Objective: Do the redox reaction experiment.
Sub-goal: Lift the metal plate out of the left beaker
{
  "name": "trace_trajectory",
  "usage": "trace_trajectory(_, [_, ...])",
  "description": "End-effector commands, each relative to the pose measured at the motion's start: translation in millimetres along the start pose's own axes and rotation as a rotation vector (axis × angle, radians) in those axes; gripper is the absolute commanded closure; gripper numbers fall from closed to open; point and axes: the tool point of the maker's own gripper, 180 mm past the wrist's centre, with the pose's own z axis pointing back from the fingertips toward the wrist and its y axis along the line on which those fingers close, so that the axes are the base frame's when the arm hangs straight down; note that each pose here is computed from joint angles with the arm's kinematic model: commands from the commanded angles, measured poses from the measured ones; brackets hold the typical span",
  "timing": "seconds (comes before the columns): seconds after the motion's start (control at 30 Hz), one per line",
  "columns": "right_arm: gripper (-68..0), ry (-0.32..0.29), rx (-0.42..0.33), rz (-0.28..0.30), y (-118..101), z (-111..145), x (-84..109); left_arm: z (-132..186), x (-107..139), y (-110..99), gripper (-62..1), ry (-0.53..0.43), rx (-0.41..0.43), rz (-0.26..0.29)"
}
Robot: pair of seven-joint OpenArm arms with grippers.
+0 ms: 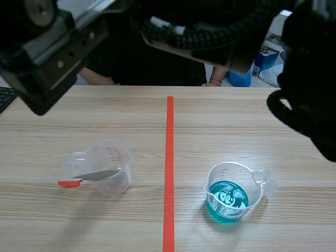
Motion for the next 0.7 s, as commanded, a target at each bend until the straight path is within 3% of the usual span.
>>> trace_trajectory(0.0, [-67.9,-0.015,0.003,0.016,-1.7,1.2,5.7,-0.1,3.7,1.2,-4.2,-0.014,0.002,0.001])
trace_trajectory(0.27, [-67.9,0.058,0.014,0.030,-2.8,8.1,-12.6,-0.1,3.7,1.2,-4.2,-0.014,0.002,0.001])
trace_trajectory(0.43, [-67.9,0.145,0.029,0.009,-4.2,14.3,-44.5,-0.2,3.6,1.2,-4.2,-0.013,0.002,0.001])
trace_trajectory(0.67, [-67.9,0.201,0.097,0.019,8.1,26.4,-87.2,-0.1,3.7,1.2,-4.2,-0.014,0.002,0.001])
